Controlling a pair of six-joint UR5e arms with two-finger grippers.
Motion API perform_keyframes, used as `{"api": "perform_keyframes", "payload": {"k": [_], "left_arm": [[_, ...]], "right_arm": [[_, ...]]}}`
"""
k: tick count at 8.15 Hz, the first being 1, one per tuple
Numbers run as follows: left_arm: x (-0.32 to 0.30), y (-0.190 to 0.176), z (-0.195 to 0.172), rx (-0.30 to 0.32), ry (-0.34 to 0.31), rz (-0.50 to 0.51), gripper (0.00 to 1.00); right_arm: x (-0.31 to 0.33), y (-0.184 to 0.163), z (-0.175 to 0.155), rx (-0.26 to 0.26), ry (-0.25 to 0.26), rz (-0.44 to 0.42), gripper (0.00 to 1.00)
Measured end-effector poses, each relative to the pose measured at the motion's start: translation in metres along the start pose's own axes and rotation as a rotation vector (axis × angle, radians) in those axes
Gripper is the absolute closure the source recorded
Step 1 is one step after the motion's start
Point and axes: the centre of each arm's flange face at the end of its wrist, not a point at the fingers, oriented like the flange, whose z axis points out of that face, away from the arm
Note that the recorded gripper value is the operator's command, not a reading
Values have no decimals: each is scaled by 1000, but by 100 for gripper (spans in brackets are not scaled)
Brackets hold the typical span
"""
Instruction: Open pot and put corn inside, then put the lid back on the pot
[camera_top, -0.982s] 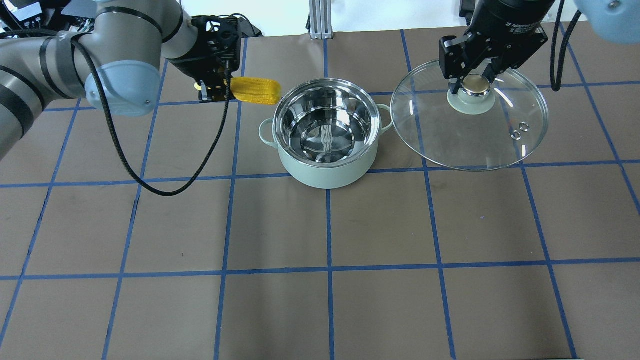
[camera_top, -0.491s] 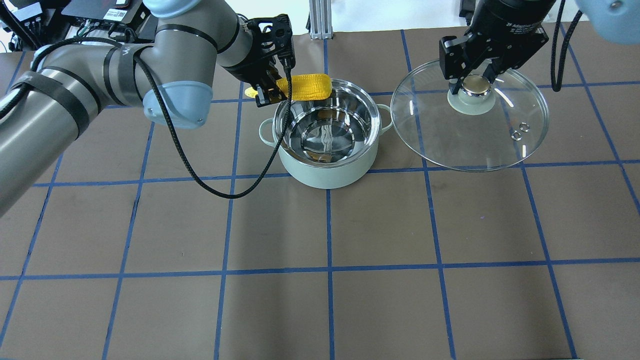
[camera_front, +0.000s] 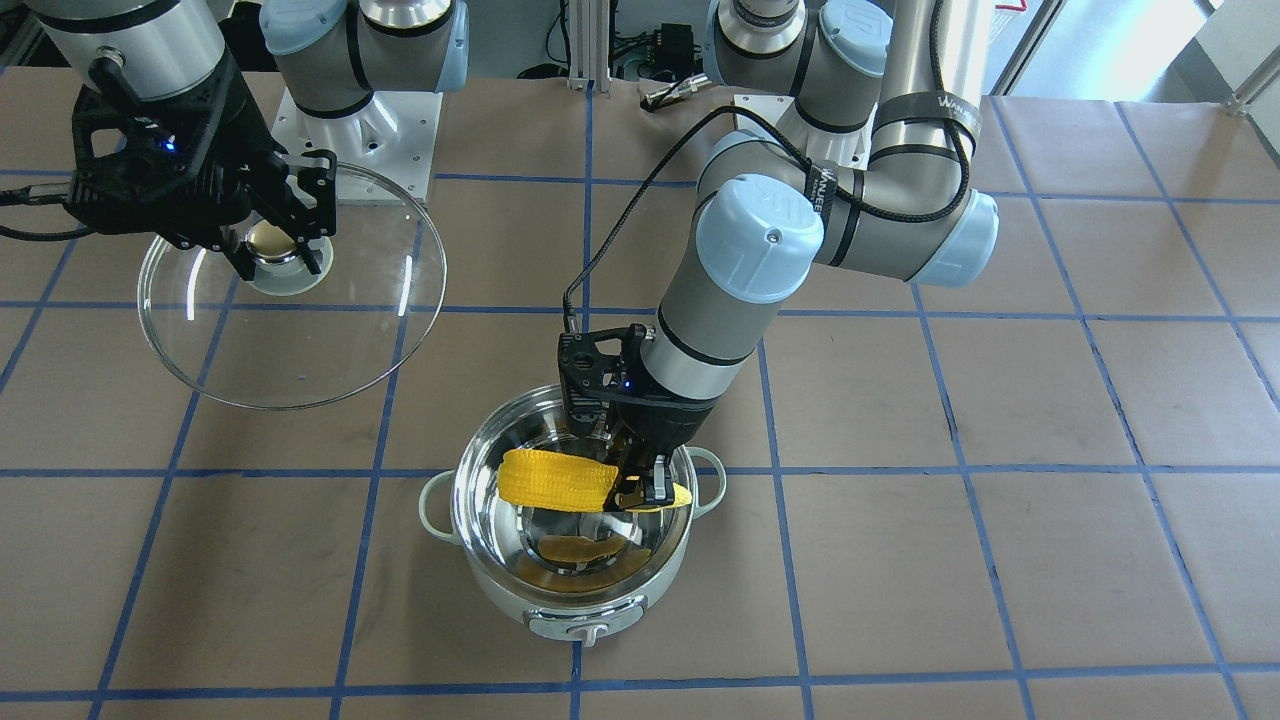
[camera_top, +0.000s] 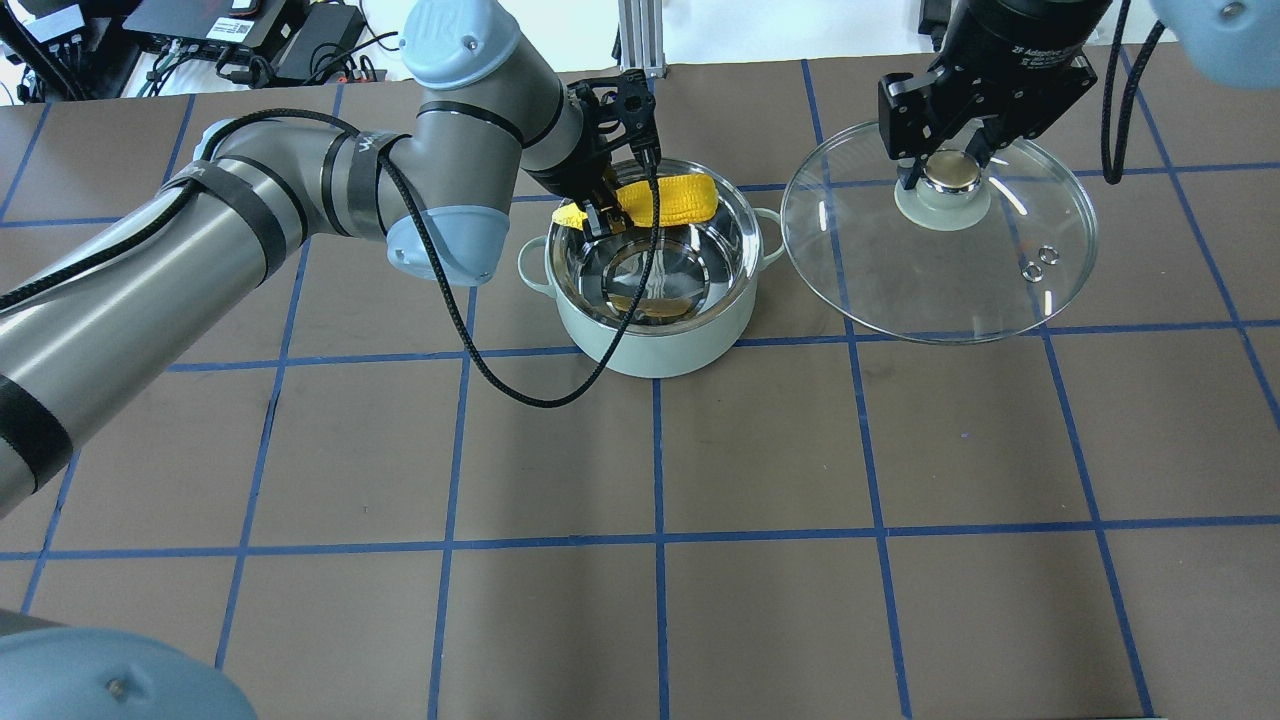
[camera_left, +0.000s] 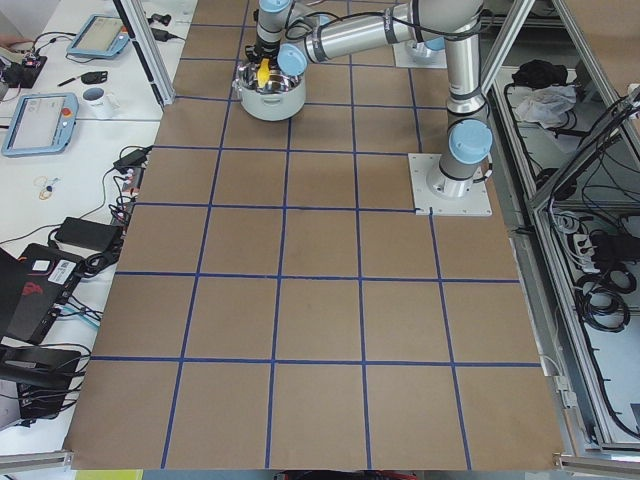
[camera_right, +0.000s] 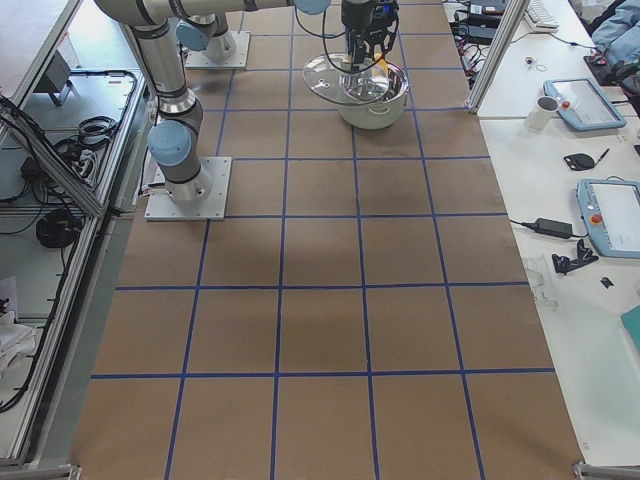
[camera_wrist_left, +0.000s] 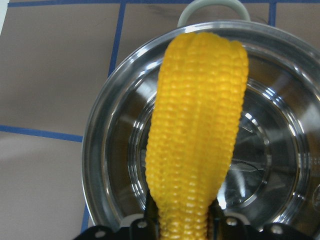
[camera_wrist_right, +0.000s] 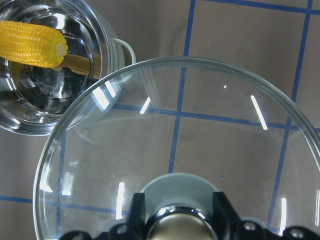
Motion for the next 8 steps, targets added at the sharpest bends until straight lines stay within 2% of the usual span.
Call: {"api": "perform_keyframes", "payload": {"k": [4, 5, 6, 7, 8], "left_arm": [[1, 3, 26, -16, 30, -42, 100], [2, 4, 32, -21, 37, -58, 92], [2, 4, 35, -25, 41, -79, 41], [2, 5, 37, -27, 43, -97, 0], [3, 4, 37, -28, 44, -125, 0]], "right_arm": [[-1, -1, -1, 9, 0, -11, 90], [-1, -1, -1, 12, 0, -12, 90], [-1, -1, -1, 14, 0, -13, 90], [-1, -1, -1, 14, -1, -13, 90], [0, -1, -1, 14, 0, -14, 91]]}}
